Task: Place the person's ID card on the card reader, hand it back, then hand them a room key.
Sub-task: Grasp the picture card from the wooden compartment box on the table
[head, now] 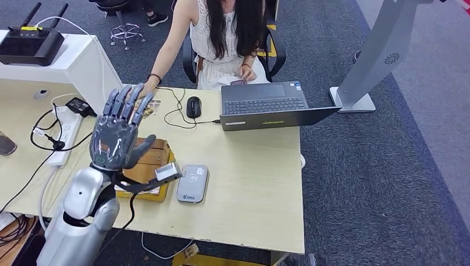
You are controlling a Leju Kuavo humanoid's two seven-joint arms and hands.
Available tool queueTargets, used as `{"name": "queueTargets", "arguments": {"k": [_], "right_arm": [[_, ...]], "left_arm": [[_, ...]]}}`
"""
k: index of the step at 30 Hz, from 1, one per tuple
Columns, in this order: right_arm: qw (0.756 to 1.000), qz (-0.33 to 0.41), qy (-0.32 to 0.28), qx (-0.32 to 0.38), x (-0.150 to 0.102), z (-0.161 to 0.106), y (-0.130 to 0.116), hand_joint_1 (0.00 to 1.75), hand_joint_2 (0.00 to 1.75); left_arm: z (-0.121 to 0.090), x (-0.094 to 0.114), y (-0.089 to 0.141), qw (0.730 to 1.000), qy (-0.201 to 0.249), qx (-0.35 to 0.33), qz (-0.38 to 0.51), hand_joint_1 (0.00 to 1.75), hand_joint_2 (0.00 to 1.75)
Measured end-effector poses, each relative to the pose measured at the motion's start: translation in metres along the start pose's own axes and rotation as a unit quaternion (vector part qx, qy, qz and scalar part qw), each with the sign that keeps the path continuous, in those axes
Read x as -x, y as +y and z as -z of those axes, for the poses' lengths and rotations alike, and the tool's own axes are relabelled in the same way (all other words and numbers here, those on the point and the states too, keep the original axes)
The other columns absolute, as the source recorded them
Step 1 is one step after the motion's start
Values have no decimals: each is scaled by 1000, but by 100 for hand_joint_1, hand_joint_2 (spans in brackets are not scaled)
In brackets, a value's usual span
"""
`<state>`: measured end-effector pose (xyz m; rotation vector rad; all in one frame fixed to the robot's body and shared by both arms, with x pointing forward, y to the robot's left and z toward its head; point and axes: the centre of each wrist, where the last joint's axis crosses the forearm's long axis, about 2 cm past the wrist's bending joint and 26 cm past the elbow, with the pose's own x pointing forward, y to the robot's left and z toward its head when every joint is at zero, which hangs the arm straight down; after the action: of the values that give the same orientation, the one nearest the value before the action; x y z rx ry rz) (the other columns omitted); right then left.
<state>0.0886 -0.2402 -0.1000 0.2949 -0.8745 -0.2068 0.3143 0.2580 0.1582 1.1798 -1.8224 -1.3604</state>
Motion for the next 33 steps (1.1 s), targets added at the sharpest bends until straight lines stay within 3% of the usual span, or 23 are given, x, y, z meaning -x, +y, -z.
{"name": "queueTargets", "arguments": {"k": [7,10,14,22,33], "right_arm": [[1000,13,0,21,9,-10,-9,0,0],[1000,12,3,23,10,-12,-11,0,0],[1000,9,8,23,10,-12,-12,0,0],[1000,5,15,23,9,-12,-14,0,0],[1000,-8,25,13,7,-10,-13,0,0]], "left_arm": [[-96,-32,-15,994,-11,100,-33,0,175],[-125,-33,-23,985,11,166,-46,0,175],[-148,-27,-30,974,31,216,-59,0,175],[-167,-21,-44,962,61,257,-71,0,175],[-143,5,-62,958,111,257,-60,0,175]]}}
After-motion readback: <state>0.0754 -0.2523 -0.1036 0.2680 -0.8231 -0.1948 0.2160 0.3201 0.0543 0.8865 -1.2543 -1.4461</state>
